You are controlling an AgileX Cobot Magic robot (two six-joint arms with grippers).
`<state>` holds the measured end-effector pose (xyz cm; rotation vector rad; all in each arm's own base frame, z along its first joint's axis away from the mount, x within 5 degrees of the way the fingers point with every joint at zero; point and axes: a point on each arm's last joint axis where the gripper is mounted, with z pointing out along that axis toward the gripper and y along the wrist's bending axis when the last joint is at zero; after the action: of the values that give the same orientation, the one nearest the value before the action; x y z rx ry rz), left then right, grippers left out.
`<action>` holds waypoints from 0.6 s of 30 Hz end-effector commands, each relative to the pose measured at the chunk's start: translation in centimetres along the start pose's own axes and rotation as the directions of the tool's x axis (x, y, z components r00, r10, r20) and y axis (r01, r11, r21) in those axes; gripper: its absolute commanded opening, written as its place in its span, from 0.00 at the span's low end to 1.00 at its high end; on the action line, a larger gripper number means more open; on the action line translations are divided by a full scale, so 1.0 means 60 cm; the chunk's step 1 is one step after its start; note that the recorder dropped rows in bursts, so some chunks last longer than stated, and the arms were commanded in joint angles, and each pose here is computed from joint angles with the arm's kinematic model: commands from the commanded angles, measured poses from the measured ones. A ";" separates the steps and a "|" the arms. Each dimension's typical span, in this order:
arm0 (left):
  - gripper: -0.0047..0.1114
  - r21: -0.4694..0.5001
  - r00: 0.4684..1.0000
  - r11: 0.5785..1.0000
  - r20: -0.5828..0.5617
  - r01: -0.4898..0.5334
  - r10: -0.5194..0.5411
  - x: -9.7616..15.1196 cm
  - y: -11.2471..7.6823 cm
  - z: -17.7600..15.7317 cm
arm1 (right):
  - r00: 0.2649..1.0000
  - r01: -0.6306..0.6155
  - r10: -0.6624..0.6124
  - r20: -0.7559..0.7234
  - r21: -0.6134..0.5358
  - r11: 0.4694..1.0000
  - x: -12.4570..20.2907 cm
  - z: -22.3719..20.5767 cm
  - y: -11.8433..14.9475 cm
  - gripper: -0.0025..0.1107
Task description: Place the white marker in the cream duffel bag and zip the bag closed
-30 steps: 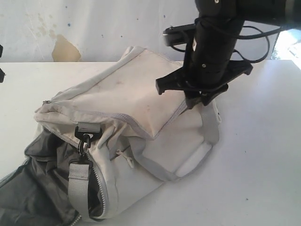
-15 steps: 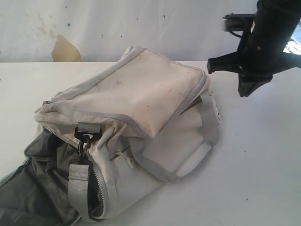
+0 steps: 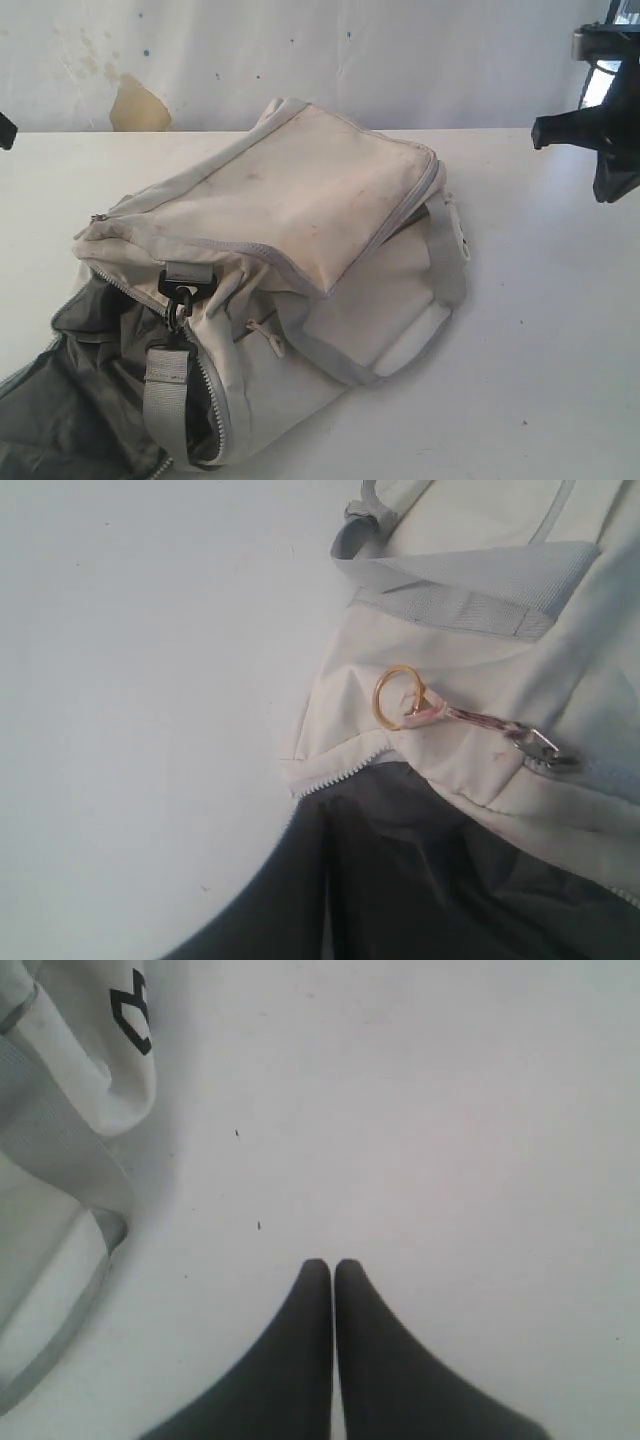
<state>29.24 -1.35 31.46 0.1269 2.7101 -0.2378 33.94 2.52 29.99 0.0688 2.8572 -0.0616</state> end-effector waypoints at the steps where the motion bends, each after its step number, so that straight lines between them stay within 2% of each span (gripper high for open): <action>1: 0.04 -0.014 0.998 1.000 0.058 -0.008 0.008 -0.010 0.001 0.001 | 0.996 0.028 -0.027 0.091 -0.008 1.000 0.021 -0.018 -0.011 0.02; 10: 0.04 -0.042 0.998 0.999 0.051 -0.025 0.027 -0.009 0.005 -0.001 | 0.986 0.100 -0.101 0.136 0.016 0.995 0.052 -0.037 -0.025 0.02; 13: 0.04 -0.047 0.997 0.999 0.066 -0.026 0.029 -0.007 0.003 -0.010 | 0.974 0.168 -0.170 0.153 0.025 0.985 0.061 -0.044 -0.026 0.02; 18: 0.04 -0.061 0.992 0.997 0.118 -0.038 0.045 -0.001 -0.002 -0.041 | 0.968 0.162 -0.152 0.199 -0.033 0.986 0.072 -0.065 -0.020 0.02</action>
<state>29.04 -1.03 32.55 0.1451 2.6308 -0.1640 29.18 1.72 32.07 -0.1583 2.6878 -0.0653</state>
